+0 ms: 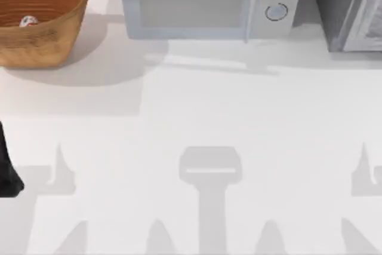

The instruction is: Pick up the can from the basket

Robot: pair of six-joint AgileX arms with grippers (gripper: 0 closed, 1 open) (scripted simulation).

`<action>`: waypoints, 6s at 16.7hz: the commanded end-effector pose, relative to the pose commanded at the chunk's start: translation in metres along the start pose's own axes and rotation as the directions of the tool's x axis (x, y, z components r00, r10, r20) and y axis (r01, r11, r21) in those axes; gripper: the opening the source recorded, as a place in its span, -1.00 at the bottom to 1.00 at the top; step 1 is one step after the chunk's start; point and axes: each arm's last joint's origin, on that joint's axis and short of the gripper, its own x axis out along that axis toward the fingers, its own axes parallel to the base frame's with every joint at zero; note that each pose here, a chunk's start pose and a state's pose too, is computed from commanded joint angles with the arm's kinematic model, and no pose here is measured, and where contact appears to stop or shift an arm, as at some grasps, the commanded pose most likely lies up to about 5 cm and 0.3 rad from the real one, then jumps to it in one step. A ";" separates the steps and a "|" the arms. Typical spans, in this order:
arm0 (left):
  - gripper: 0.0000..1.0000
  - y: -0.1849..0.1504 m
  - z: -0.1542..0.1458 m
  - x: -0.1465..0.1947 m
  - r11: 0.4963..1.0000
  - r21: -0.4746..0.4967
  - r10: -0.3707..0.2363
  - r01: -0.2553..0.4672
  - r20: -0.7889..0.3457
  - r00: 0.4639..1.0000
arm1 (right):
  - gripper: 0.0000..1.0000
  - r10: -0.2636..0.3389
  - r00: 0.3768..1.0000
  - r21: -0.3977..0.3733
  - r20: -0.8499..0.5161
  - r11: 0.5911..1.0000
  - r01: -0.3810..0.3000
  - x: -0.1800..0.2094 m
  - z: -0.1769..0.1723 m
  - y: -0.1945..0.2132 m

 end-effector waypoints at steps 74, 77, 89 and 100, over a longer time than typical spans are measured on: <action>-1.00 0.038 -0.031 0.427 0.999 -0.049 -0.053 0.020 -0.953 0.299 | 1.00 0.000 1.000 0.000 0.000 1.000 0.000 0.000 0.000 0.000; -1.00 0.039 -0.013 0.427 0.999 -0.042 -0.047 0.021 -0.941 0.336 | 1.00 0.000 1.000 0.000 0.000 1.000 0.000 0.000 0.000 0.000; -1.00 0.025 0.123 0.317 1.000 -0.020 -0.024 0.014 -0.800 0.600 | 1.00 0.000 1.000 0.000 0.000 1.000 0.000 0.000 0.000 0.000; -1.00 0.002 0.105 0.034 1.000 0.010 -0.007 0.010 -0.251 0.968 | 1.00 0.000 1.000 0.000 0.000 1.000 0.000 0.000 0.000 0.000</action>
